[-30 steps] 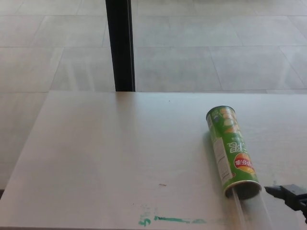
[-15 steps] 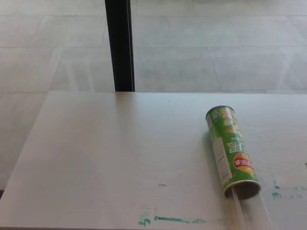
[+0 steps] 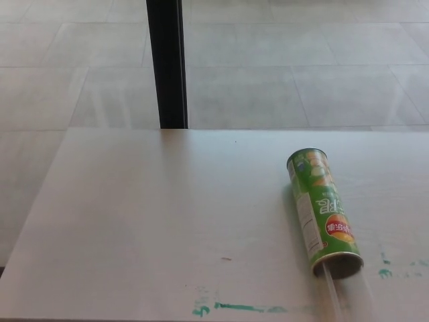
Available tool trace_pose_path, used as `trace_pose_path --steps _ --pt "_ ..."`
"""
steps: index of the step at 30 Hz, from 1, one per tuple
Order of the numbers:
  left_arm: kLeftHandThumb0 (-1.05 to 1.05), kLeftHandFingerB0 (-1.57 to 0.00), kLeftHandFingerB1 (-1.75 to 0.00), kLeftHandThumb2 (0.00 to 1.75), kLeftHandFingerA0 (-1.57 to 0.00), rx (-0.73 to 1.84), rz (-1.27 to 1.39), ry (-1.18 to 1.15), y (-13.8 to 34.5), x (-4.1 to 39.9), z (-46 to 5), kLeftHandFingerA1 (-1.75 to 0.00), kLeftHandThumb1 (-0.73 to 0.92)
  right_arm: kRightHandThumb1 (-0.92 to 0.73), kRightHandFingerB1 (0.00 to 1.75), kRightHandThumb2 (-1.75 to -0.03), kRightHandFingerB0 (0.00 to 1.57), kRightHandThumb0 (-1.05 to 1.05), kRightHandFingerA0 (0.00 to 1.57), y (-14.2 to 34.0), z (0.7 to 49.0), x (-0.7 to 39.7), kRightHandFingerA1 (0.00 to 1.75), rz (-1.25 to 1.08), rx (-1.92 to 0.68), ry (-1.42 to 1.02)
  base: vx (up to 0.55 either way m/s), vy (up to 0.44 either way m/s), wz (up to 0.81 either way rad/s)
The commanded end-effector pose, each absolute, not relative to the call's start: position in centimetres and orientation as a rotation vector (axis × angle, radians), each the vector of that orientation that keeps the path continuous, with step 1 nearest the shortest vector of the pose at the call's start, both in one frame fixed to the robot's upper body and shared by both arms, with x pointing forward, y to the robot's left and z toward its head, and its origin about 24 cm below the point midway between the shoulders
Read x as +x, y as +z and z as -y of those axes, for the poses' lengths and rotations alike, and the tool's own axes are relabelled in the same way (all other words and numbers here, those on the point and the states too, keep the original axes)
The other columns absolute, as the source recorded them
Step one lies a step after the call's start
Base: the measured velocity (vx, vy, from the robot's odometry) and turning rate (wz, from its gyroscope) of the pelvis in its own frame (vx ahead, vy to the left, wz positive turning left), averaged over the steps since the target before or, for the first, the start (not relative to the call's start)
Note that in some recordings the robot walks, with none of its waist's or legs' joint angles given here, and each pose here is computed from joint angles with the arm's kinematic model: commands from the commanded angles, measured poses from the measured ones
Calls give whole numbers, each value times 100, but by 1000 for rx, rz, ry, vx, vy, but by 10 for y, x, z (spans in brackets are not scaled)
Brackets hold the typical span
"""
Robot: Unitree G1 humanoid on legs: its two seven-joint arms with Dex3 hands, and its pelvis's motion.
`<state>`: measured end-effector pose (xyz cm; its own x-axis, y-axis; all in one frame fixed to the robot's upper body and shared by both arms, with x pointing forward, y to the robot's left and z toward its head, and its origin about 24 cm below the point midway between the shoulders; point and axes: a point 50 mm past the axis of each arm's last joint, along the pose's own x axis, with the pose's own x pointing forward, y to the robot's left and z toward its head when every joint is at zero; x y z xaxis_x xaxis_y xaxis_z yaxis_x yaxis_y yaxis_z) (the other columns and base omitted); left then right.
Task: Use the finger on the right hand of the robot to pull out the chips tray kept inside a container in the middle of the desk
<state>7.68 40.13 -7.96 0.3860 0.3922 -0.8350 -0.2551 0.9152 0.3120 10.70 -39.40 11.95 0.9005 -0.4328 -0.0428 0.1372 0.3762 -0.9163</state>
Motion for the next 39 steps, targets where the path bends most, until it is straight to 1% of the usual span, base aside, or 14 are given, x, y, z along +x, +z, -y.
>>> trace_pose_path --steps 1,7,8,10,11,15,16,23,24,25,26,31,32,39 --pt "-58 -62 -53 60 -52 172 -1091 415 -74 76 -408 -58 65 -55 39 -56 30 -10 80 84 424 60 125 -344 -951 -702 0 0 0" --pt "-59 -65 -58 59 -55 179 -1090 410 -75 77 -406 -59 65 -57 42 -59 30 -14 72 43 420 45 129 -445 -837 -812 0 0 0" --pt "-58 -68 -69 59 -55 165 -1086 419 -75 78 -406 -64 64 -56 42 -59 32 -15 74 34 418 43 122 -467 -826 -816 0 0 0" --pt "-57 -61 -55 59 -56 131 -1082 449 -76 77 -406 -62 64 -56 41 -60 33 -16 72 26 417 41 123 -502 -788 -828 0 0 0" --pt "-55 -63 -55 60 -52 157 -1078 424 -74 81 -406 -56 66 -55 42 -59 37 -14 70 17 419 44 141 -493 -672 -863 0 0 0" --pt "-57 -62 -55 59 -54 144 -1080 440 -76 80 -405 -58 63 -54 43 -60 38 -18 73 2 423 38 141 -549 -538 -940 0 0 0" --pt "-57 -63 -54 59 -52 142 -1078 426 -76 80 -405 -58 64 -52 43 -54 42 -16 68 -8 422 32 158 -557 -443 -980 0 0 0" --pt "-54 -63 -54 59 -53 119 -1077 448 -76 80 -405 -58 64 -54 44 -56 41 -18 64 -24 421 19 129 -628 -399 -975 0 0 0" --pt "-57 -64 -54 59 -53 145 -1084 426 -76 80 -404 -58 65 -53 46 -63 38 -24 67 -24 420 17 116 -642 -351 -966 0 0 0" --pt "-59 -60 -52 60 -54 157 -1082 412 -76 80 -404 -62 66 -56 43 -57 41 -19 64 -25 419 16 122 -648 -349 -962 0 0 0" --pt "-57 -57 -49 60 -56 151 -1085 420 -77 78 -404 -61 65 -56 41 -57 41 -24 63 -26 419 13 106 -677 -370 -950 0 0 0" --pt "-58 -63 -57 60 -53 165 -1086 412 -76 78 -405 -59 66 -56 44 -56 42 -19 63 -31 417 16 116 -669 -334 -965 0 0 0" --pt "-57 -62 -54 60 -53 159 -1090 421 -77 78 -405 -59 64 -52 48 -63 39 -23 72 -31 416 17 115 -667 -326 -962 0 0 0" --pt "-59 -59 -50 60 -55 173 -1092 409 -78 78 -403 -59 66 -58 42 -57 41 -25 62 -30 416 18 101 -717 -351 -909 0 0 0"
